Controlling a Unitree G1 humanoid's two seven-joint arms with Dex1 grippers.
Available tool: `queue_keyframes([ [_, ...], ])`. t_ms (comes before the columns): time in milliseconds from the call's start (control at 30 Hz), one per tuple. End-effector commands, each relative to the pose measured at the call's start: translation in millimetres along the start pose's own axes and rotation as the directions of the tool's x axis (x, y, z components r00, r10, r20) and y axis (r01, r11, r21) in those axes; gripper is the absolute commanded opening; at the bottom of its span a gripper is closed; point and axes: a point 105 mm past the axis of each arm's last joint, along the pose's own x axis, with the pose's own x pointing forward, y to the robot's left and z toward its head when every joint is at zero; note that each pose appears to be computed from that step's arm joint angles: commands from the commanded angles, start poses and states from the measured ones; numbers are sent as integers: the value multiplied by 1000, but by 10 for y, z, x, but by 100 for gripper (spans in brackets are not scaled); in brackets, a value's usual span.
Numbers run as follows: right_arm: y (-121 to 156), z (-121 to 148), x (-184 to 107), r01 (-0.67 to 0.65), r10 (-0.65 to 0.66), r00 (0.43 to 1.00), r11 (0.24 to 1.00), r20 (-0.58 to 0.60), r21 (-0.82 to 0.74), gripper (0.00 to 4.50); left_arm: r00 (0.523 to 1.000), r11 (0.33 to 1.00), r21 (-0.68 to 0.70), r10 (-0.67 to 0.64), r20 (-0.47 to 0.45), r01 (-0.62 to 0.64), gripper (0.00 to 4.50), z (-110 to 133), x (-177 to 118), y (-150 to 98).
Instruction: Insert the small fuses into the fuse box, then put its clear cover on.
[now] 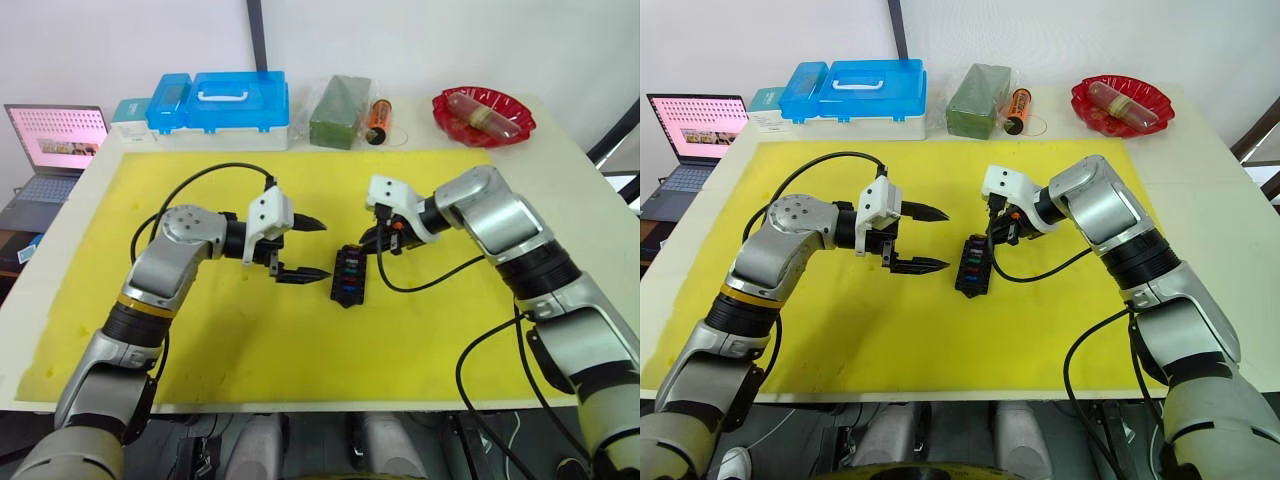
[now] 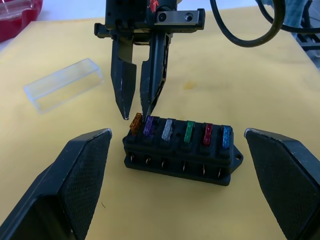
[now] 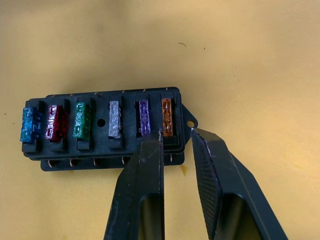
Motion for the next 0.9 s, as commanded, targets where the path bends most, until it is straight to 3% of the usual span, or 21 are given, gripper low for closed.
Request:
queue_keyframes([
  [33,-7,145,-88,14,-13,999,999,47,-37,98,1000,999,50,-1,19,0,450,108,-3,4],
  [433,-18,229,-304,40,-36,996,998,87,-50,98,1000,999,51,4,17,-5,450,100,-11,24],
  [667,9,357,-367,81,-74,971,996,228,-23,98,1000,999,52,7,15,-8,450,101,-25,28],
  [800,-5,377,-299,131,-145,927,989,347,63,13,1000,999,52,10,15,-11,450,102,-29,29],
  [900,71,373,-245,128,-167,882,985,440,118,6,1000,999,51,13,16,-13,450,105,-29,27],
])
